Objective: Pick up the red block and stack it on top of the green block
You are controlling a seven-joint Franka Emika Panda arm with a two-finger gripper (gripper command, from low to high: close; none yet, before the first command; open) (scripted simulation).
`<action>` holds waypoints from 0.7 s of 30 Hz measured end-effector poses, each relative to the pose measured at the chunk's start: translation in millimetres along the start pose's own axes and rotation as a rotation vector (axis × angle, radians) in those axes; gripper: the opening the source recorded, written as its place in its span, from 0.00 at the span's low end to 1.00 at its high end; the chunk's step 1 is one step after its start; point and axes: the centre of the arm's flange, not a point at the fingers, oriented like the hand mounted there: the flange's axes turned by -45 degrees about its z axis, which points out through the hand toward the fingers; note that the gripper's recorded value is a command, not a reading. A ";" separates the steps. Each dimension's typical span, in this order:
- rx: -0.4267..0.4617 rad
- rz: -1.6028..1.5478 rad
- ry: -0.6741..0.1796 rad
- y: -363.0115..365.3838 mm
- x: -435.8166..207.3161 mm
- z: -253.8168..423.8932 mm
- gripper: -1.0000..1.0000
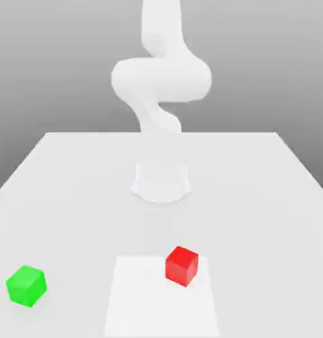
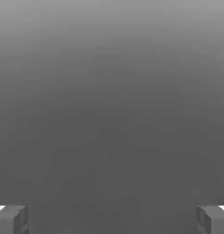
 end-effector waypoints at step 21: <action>-0.201 0.485 -0.692 -20.6 -319.8 340.4 0.50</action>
